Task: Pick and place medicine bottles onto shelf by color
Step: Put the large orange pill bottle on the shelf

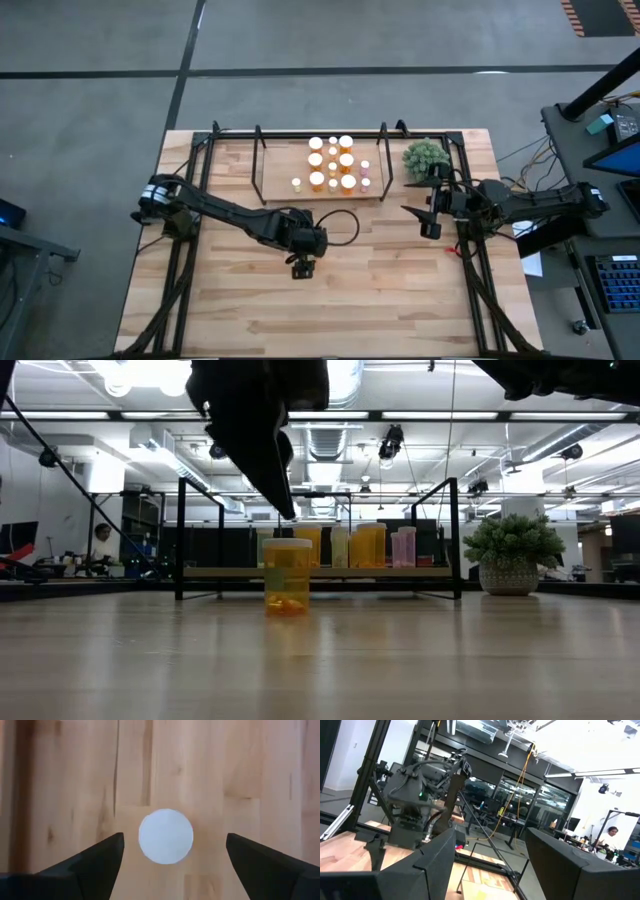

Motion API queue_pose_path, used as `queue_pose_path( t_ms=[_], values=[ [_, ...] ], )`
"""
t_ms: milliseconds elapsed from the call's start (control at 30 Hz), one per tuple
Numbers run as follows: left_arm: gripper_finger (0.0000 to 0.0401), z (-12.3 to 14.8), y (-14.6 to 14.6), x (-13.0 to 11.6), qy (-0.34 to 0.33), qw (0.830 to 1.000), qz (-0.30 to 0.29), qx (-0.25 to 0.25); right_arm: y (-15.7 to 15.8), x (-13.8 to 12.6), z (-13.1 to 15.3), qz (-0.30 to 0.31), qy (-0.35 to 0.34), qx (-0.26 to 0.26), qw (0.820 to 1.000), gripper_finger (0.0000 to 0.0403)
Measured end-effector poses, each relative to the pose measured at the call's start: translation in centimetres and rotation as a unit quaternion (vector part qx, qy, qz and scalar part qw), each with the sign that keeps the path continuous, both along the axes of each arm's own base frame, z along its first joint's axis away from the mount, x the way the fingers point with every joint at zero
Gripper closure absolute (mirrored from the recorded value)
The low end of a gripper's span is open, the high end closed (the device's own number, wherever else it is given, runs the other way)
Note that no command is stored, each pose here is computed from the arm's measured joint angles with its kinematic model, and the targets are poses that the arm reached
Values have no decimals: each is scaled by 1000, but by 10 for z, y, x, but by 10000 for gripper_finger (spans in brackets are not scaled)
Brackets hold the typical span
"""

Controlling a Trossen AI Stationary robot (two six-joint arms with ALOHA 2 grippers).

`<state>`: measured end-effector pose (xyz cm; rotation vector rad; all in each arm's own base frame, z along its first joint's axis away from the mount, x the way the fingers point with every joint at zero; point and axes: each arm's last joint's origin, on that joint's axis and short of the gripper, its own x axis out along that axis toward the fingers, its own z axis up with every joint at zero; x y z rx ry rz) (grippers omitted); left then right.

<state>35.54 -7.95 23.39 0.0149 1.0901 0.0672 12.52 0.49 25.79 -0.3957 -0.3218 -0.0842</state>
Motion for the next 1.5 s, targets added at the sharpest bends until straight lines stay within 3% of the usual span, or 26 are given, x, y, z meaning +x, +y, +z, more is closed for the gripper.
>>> queue_pose_path(
  t_ms=[533, 1133, 1333, 1500],
  values=[
    [75, -34, 9, -2, -16, 999, 20, -25, 0, 0, 0, -5, 2, 0, 1000, 172],
    [212, -34, 9, -2, -17, 999, 17, -24, -1, 0, 0, -6, 2, 0, 1000, 172],
    [212, -29, 9, -4, -19, 999, 19, -20, -1, 0, -1, -6, 2, 1, 1000, 172],
    [210, 2, 20, -14, -33, 999, 36, -18, -1, 0, -1, -6, 4, 1, 1000, 172]
  ],
)
